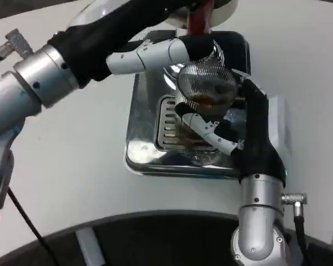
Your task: Grasp the cup under the faucet to collect the drink, then remove the cup.
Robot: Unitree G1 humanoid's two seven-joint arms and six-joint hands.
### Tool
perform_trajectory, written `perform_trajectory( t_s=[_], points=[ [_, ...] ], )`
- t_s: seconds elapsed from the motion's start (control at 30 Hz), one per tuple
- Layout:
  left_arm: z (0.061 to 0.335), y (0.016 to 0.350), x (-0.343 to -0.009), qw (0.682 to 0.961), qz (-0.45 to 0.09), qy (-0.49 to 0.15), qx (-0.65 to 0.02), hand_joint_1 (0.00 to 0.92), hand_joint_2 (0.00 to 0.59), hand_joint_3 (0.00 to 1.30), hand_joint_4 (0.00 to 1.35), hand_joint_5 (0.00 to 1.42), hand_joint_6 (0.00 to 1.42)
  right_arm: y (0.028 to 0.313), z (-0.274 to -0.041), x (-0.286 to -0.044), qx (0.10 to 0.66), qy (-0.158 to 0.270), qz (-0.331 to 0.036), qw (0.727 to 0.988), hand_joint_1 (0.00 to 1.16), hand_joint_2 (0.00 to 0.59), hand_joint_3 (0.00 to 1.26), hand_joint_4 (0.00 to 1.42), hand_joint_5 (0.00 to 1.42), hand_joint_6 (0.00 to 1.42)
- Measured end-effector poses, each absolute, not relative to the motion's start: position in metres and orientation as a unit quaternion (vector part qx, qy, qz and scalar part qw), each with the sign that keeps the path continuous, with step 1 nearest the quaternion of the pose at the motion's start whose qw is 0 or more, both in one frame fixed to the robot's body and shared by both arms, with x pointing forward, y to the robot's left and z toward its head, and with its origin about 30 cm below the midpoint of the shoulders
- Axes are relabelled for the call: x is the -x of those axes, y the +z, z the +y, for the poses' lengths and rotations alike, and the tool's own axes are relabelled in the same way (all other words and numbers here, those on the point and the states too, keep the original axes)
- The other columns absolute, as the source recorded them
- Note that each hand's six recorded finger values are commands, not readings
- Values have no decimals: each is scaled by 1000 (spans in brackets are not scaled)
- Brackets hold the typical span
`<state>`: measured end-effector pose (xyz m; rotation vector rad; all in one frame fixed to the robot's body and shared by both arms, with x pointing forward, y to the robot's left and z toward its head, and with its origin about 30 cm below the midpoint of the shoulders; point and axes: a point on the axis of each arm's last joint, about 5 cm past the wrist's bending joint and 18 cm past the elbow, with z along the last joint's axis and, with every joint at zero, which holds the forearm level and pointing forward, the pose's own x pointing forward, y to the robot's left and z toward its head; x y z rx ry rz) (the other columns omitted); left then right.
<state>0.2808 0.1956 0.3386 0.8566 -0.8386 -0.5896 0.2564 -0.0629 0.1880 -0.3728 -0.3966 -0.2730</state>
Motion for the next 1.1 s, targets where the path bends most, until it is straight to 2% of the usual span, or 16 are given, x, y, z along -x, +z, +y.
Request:
perform_trajectory(
  t_s=[0.6,0.83,1.1],
  points=[
    [209,341,-258,782,-436,-248,-370,0,94,145,90,162,275,188,-75,-249,181,-138,-196,954,800,250,558,686,842,1123],
    [225,328,-245,801,-416,-232,-362,0,94,153,93,169,277,186,-85,-246,185,-149,-194,952,818,244,577,708,868,1142],
    [245,309,-226,824,-384,-213,-358,0,95,157,103,173,279,187,-91,-242,192,-141,-198,951,823,244,592,727,884,1166]
  ],
)
